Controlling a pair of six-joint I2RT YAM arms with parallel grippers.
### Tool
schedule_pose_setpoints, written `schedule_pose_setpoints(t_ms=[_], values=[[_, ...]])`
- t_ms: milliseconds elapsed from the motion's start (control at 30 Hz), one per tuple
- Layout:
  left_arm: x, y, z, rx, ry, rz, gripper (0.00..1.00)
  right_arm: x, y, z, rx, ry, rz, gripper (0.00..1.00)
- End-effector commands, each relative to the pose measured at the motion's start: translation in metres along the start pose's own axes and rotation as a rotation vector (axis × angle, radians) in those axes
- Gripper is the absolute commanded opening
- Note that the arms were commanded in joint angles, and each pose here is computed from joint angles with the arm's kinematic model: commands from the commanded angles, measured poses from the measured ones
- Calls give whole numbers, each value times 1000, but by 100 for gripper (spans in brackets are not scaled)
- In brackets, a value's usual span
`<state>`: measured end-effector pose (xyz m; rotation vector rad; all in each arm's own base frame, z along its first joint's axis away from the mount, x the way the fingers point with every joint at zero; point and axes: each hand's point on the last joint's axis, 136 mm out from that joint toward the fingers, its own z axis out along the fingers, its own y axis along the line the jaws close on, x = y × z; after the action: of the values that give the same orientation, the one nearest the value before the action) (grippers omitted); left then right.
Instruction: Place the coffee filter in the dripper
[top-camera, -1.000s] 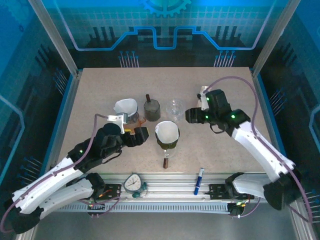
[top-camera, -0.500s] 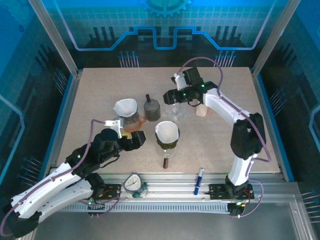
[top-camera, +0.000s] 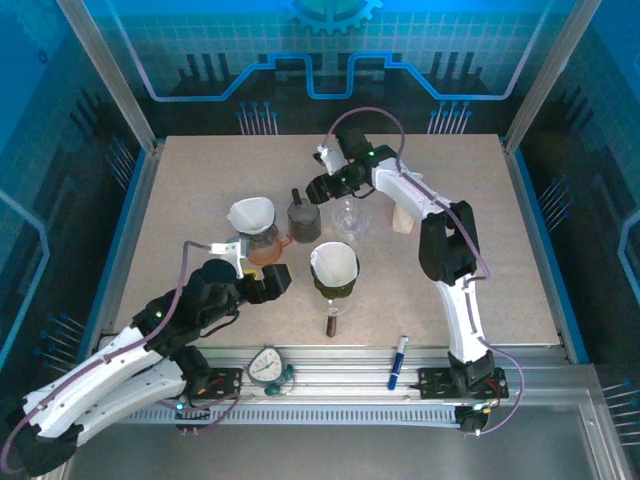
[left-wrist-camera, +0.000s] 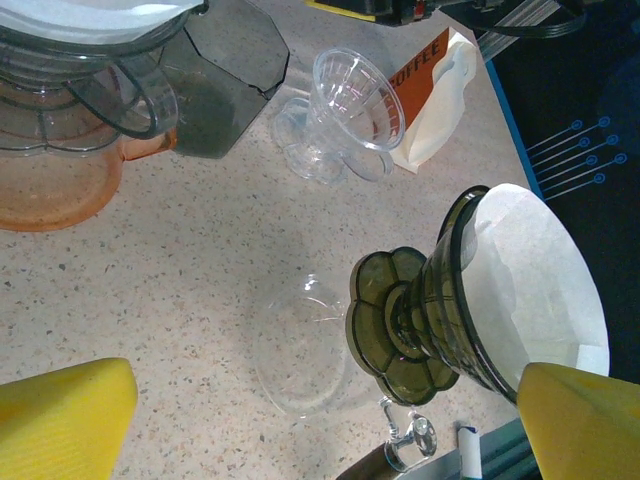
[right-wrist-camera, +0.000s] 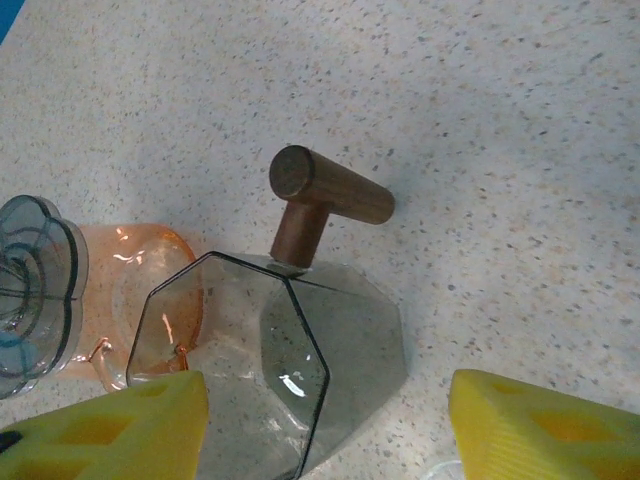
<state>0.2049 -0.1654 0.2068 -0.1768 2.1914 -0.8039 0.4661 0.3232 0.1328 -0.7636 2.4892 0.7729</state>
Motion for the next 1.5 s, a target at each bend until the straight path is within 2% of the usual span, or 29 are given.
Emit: schedule_pose_setpoints(t_ms=[0, 200, 467, 800, 1100, 1367, 1467], values=[[3, 6, 2, -13, 2, -21, 99, 4, 15, 11, -52, 51, -34, 64], [3, 8, 1, -20, -1, -17, 99, 9, 13, 32, -53, 101, -38, 58], [2, 11, 0, -30, -9, -18, 99, 12, 8, 40, -23, 122, -48, 47], [2, 12, 1, -33, -12, -25, 99, 9, 9, 41, -11, 117, -45, 22], [2, 11, 1, -29, -10, -28, 99, -13, 16, 23, 10, 33, -47, 5], [0, 10, -1, -26, -12, -29, 99, -46, 18, -8, 67, -89, -38, 0], [0, 9, -1, -25, -11, -30, 99, -65, 20, -38, 91, -165, -22, 0]])
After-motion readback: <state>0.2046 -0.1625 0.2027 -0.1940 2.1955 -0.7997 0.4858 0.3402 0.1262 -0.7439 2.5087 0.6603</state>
